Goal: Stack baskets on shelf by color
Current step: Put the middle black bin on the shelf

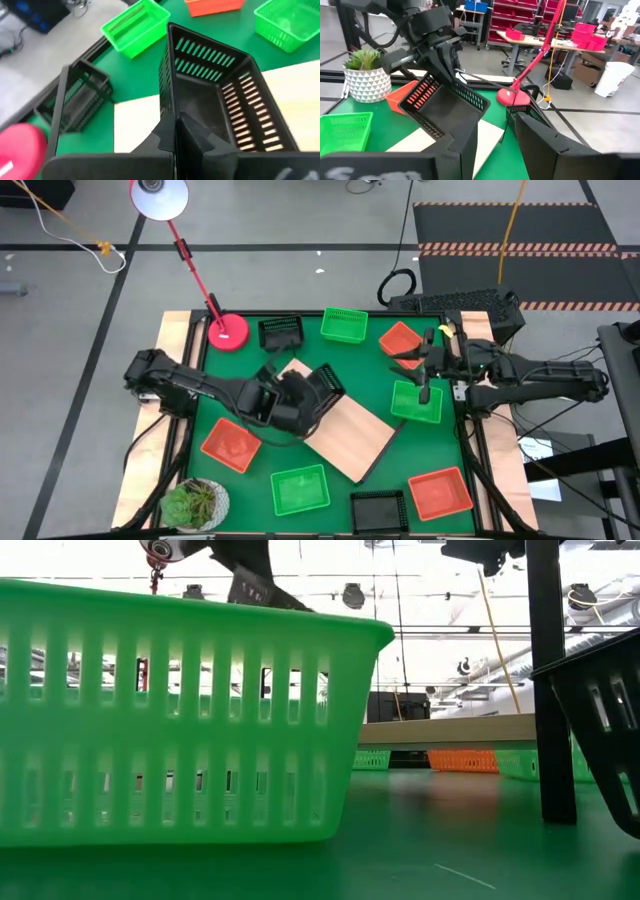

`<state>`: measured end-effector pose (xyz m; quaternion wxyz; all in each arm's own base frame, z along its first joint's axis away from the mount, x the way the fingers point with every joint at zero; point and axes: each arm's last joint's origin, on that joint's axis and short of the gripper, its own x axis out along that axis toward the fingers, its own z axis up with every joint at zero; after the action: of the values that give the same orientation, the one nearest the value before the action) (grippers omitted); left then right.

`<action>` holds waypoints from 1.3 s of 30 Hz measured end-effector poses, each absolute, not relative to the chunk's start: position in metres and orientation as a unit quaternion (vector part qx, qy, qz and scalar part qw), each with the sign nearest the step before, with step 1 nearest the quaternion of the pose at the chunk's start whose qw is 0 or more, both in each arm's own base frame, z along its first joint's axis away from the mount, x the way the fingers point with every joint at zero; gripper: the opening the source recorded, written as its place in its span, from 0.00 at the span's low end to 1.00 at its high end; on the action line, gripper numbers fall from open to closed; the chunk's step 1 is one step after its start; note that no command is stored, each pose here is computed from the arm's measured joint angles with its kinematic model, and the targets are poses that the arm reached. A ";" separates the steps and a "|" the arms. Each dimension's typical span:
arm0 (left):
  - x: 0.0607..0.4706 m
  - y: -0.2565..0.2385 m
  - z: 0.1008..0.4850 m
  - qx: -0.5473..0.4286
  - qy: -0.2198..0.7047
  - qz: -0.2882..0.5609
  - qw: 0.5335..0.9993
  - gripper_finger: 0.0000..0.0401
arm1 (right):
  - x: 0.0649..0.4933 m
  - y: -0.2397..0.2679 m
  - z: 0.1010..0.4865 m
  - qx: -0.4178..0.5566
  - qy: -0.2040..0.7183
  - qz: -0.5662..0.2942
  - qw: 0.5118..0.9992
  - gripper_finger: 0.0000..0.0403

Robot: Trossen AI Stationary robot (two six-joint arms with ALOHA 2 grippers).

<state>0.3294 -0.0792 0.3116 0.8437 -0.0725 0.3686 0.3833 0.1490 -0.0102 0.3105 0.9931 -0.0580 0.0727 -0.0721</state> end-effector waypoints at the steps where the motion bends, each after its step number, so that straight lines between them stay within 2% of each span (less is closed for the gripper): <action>1: 0.328 -0.081 0.311 -0.084 0.364 0.390 0.842 0.04 | 0.149 -0.010 0.310 -0.058 0.075 -0.072 0.993 0.31; 6: 0.317 -0.096 0.309 -0.116 0.315 0.433 0.837 0.05 | 0.149 -0.010 0.308 -0.059 0.084 -0.071 0.992 0.31; 9: 0.311 -0.103 0.295 -0.104 0.295 0.451 0.836 0.02 | 0.149 -0.010 0.307 -0.059 0.089 -0.071 0.992 0.31; 13: 0.302 -0.109 0.274 -0.105 0.272 0.475 0.830 0.04 | 0.149 -0.010 0.306 -0.064 0.095 -0.070 0.991 0.31; 21: 0.286 -0.112 0.239 -0.121 0.277 0.496 0.814 0.02 | 0.149 -0.010 0.307 -0.065 0.093 -0.070 0.991 0.31; 27: 0.278 -0.108 0.222 -0.132 0.286 0.512 0.799 0.06 | 0.149 -0.010 0.307 -0.064 0.089 -0.070 0.991 0.31; 33: 0.276 -0.101 0.214 -0.138 0.298 0.526 0.785 0.02 | 0.149 -0.010 0.307 -0.065 0.089 -0.070 0.991 0.31; 39: 0.278 -0.092 0.213 -0.125 0.330 0.525 0.774 0.10 | 0.149 -0.010 0.307 -0.065 0.090 -0.070 0.991 0.31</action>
<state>0.2783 -0.0921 0.2128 0.7744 -0.1253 0.3296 0.5254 0.1489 -0.0102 0.3073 0.9914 -0.0655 0.0896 -0.0698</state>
